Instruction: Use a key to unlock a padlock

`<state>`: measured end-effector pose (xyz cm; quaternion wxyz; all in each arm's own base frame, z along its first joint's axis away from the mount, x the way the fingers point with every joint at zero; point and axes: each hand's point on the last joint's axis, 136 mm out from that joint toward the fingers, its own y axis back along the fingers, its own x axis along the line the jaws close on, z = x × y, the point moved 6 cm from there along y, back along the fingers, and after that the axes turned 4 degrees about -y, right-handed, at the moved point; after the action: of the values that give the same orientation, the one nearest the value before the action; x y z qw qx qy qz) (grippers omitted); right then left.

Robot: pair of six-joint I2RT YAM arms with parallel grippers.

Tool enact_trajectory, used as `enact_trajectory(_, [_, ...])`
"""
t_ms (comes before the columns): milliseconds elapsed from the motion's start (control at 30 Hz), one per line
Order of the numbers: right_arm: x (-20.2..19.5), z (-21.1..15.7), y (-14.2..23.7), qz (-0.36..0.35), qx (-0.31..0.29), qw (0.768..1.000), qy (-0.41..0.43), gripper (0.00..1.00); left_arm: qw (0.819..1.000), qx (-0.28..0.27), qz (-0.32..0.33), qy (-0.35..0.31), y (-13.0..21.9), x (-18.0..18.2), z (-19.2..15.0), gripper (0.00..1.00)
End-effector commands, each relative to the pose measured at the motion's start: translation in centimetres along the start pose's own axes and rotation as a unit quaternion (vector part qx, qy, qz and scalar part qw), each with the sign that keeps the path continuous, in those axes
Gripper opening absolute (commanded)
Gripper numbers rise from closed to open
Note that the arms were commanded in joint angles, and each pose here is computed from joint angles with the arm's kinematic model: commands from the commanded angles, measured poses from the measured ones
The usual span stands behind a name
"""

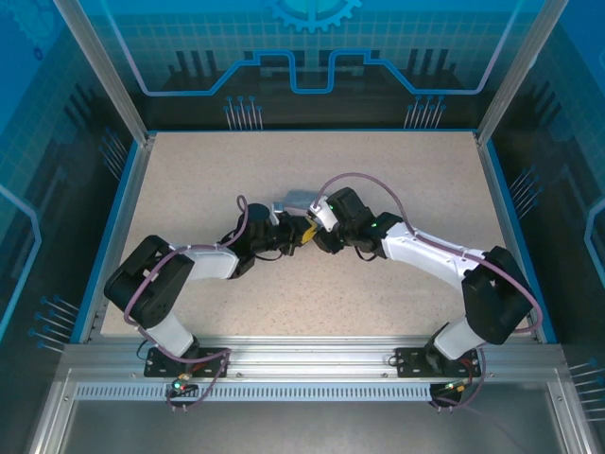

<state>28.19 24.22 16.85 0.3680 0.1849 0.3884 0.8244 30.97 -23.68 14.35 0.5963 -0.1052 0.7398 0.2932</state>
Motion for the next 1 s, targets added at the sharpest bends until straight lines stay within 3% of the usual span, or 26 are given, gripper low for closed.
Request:
enact_trajectory(0, [0.4, 0.4, -0.6, 0.007, 0.007, 1.000, 0.009, 0.32, 0.999, 0.011, -0.043, -0.031, 0.4, -3.1, 0.0, 0.00])
enact_trajectory(233, [0.3, 0.9, -1.0, 0.012, 0.000, 1.000, 0.002, 0.24, 0.999, 0.010, -0.041, -0.031, 0.5, -3.0, 0.0, 0.00])
enact_trajectory(467, [0.5, 1.2, -1.2, 0.027, -0.001, 1.000, -0.008, 0.06, 0.999, 0.011, -0.040, -0.030, 0.4, -3.0, 0.1, 0.00])
enact_trajectory(633, [-0.2, 1.6, 0.2, 0.068, -0.027, 0.996, -0.050, 0.02, 0.999, 0.009, -0.036, -0.026, 0.4, -2.7, 0.1, 0.00])
enact_trajectory(733, [-0.7, 1.9, 1.6, 0.091, -0.054, 0.991, -0.076, 0.09, 0.999, 0.007, -0.035, -0.024, 0.5, -2.7, 0.3, 0.00])
enact_trajectory(867, [-1.4, 2.0, 3.4, 0.104, -0.082, 0.986, -0.098, 0.32, 0.999, 0.008, -0.033, -0.023, 0.5, -2.7, 0.3, 0.00])
enact_trajectory(967, [-1.5, 2.1, 4.1, 0.104, -0.085, 0.986, -0.096, 0.39, 0.999, 0.009, -0.033, -0.024, 0.4, -2.8, 0.4, 0.00])
